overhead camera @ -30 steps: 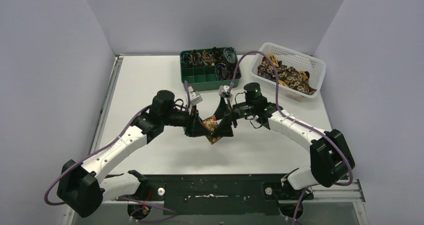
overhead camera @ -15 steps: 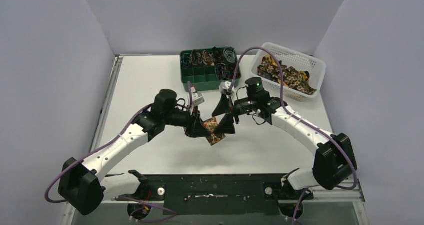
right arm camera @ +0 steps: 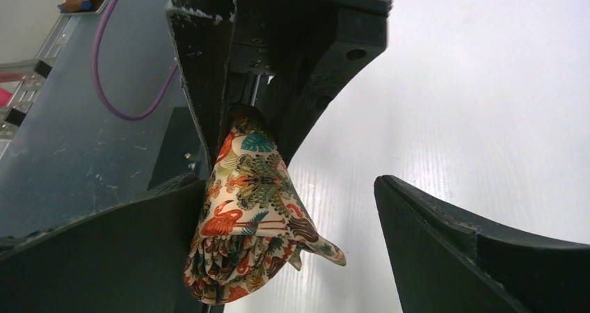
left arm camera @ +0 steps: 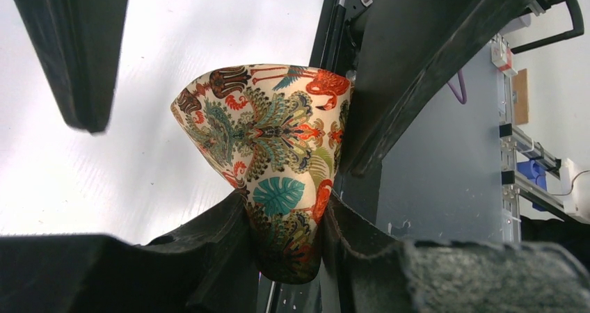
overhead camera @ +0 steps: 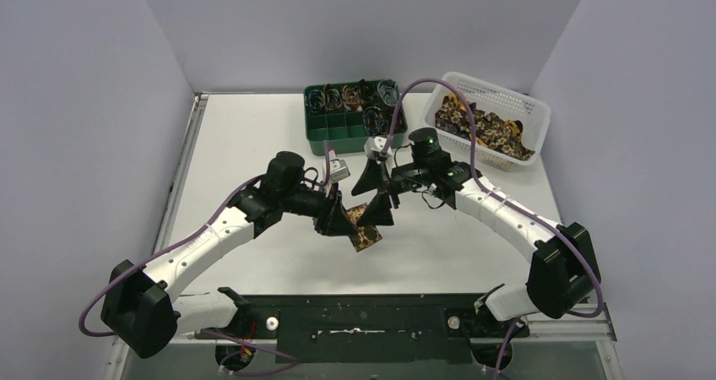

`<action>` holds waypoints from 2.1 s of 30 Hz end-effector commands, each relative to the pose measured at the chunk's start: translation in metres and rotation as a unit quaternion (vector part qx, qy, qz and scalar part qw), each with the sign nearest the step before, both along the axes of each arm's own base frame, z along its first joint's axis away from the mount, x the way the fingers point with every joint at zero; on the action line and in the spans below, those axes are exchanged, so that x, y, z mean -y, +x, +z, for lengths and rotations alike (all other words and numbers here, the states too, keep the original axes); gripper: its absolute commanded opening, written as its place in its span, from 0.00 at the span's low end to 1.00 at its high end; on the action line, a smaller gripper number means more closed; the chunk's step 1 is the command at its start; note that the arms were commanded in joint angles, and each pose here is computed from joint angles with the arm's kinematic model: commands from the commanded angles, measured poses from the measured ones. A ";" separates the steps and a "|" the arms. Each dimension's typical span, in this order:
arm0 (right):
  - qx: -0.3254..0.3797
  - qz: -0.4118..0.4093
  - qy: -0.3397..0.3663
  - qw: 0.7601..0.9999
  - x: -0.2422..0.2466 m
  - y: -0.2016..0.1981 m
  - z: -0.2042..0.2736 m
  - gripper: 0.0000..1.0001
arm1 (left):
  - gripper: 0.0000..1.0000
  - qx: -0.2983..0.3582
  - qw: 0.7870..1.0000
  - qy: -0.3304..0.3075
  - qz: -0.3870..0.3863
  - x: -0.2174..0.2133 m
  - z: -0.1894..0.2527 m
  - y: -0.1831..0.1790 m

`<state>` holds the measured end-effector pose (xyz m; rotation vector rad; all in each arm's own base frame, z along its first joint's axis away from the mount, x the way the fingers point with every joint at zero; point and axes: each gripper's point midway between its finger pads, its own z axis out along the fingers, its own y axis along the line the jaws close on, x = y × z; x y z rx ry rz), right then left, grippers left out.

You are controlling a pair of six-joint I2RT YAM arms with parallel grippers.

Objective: Roll the ties
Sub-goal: Place the tie in the storage box.

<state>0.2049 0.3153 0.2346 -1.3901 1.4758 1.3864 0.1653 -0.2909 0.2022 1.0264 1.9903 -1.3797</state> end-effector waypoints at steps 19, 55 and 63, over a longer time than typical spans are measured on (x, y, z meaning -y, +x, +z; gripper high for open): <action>-0.055 0.110 -0.025 0.992 -0.002 -0.036 -0.034 0.84 | 0.00 0.055 0.998 -0.039 -0.012 0.009 0.036 0.009; -0.070 0.033 0.022 0.997 -0.011 -0.028 -0.002 0.66 | 0.00 0.087 0.994 -0.055 0.031 -0.001 0.041 0.021; -0.081 0.056 0.015 0.995 -0.009 -0.034 -0.009 0.49 | 0.00 0.094 0.993 -0.052 0.042 -0.004 0.042 0.022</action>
